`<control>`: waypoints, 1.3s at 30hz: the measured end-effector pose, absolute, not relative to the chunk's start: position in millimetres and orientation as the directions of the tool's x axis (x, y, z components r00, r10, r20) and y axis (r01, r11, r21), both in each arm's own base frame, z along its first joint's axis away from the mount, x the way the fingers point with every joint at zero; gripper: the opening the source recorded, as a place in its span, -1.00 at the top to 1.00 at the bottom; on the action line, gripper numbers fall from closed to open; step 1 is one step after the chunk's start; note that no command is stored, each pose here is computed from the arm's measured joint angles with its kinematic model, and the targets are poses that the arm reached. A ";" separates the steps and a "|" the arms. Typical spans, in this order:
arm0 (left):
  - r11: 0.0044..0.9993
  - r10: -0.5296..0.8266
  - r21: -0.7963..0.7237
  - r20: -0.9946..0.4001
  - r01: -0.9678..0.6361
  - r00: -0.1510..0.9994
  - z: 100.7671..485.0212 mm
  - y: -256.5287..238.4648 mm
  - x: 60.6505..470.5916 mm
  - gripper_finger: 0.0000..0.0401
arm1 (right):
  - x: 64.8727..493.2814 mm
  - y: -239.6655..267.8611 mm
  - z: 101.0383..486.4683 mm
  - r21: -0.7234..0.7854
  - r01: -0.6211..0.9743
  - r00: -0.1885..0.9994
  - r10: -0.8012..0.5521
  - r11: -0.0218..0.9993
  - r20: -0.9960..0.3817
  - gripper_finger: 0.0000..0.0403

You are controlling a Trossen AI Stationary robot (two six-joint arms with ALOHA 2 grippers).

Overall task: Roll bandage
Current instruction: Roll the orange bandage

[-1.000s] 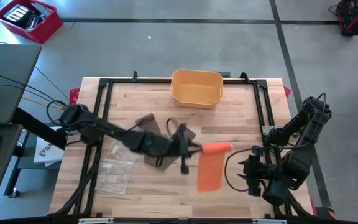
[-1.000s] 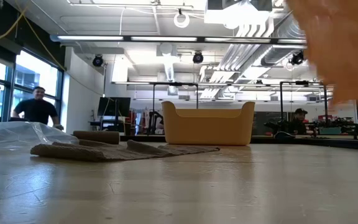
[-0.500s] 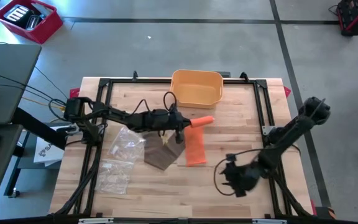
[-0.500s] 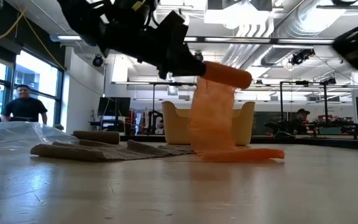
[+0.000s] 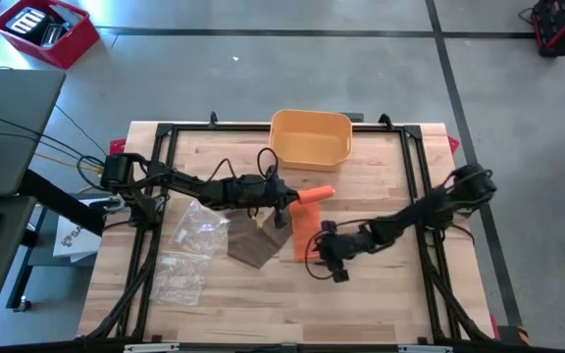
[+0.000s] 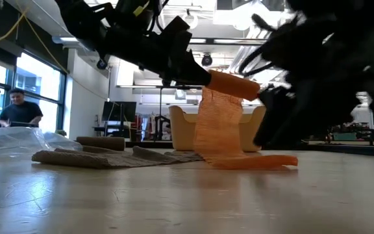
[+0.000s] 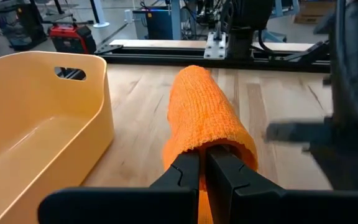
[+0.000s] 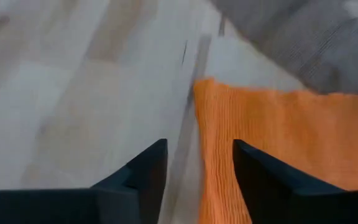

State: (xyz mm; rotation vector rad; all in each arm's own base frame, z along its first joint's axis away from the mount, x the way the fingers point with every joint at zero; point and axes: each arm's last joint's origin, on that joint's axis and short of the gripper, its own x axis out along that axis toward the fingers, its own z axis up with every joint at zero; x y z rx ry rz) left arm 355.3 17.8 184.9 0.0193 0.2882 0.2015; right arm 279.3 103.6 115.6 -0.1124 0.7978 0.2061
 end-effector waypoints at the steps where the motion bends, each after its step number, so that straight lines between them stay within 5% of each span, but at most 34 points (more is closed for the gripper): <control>1: 0.980 0.200 0.047 -0.281 -0.195 0.939 184.9 17.8 355.3 1.00 | 281.3 101.9 109.9 -0.025 -0.227 0.660 0.135 0.974 -0.739 0.26; 9: 0.978 0.209 0.055 -0.288 -0.201 0.935 184.1 18.0 355.0 1.00 | 288.3 98.3 96.4 0.002 -0.194 0.621 0.124 0.981 -0.774 0.93; 13: 0.979 0.202 0.090 -0.321 -0.182 0.925 181.1 15.1 354.0 1.00 | 271.9 114.6 116.3 0.027 -0.229 0.616 0.166 0.973 -0.770 0.94; 23: 0.976 0.213 0.133 -0.371 -0.175 0.904 176.2 11.9 352.1 1.00 | 209.1 157.3 237.9 0.121 -0.274 0.799 0.296 0.954 -0.524 1.00; 28: 0.981 0.190 0.116 -0.382 -0.157 0.904 175.2 11.6 351.8 1.00 | 184.3 181.9 289.5 0.046 -0.286 0.822 0.270 0.957 -0.502 1.00; 34: 1.000 0.017 -0.016 -0.411 -0.026 0.911 172.7 -21.3 350.7 1.00 | 181.4 199.3 359.3 -0.297 -0.131 0.935 0.018 0.946 -0.355 1.00; 39: 0.991 -0.121 -0.104 -0.447 0.084 0.886 169.4 -74.9 341.6 1.00 | 186.1 174.8 402.9 -0.434 0.085 0.933 -0.225 0.897 -0.281 1.00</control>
